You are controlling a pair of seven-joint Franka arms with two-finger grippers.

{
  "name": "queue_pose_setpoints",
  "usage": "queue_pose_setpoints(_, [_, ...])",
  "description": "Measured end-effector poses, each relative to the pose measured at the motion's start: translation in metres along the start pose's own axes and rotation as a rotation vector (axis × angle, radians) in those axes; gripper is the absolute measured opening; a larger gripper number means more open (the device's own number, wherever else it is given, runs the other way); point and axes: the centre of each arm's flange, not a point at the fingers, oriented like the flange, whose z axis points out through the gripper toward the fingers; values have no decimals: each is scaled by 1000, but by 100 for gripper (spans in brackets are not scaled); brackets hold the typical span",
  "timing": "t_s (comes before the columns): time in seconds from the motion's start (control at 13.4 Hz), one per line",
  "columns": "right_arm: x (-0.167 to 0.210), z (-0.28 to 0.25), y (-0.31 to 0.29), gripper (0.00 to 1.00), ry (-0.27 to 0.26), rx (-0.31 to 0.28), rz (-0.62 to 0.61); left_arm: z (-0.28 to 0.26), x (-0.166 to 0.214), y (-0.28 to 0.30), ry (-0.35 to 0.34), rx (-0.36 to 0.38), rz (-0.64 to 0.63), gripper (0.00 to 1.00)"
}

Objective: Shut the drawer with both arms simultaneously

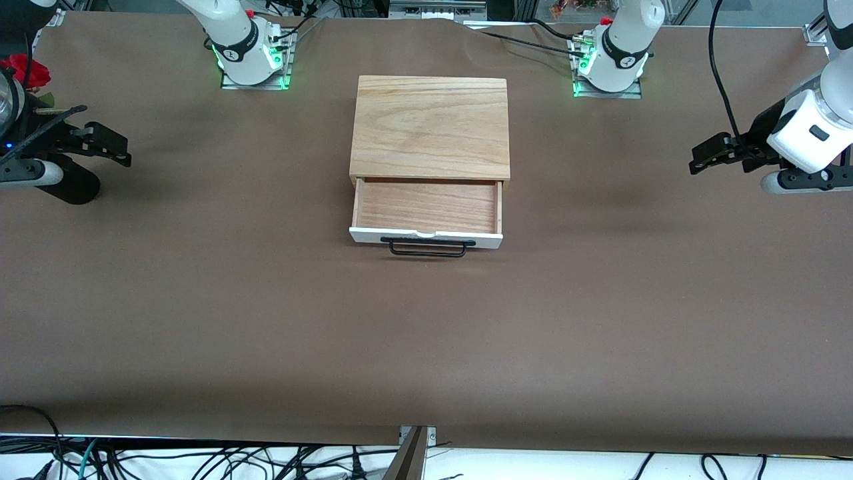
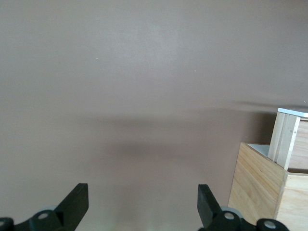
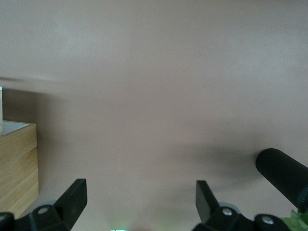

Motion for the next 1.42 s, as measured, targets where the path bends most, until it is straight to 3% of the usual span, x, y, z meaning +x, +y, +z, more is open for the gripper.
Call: queue_pose_setpoints(1.42, [-3,-1,-2,100,-11,20,11,4,3,0,-8,1,0,100])
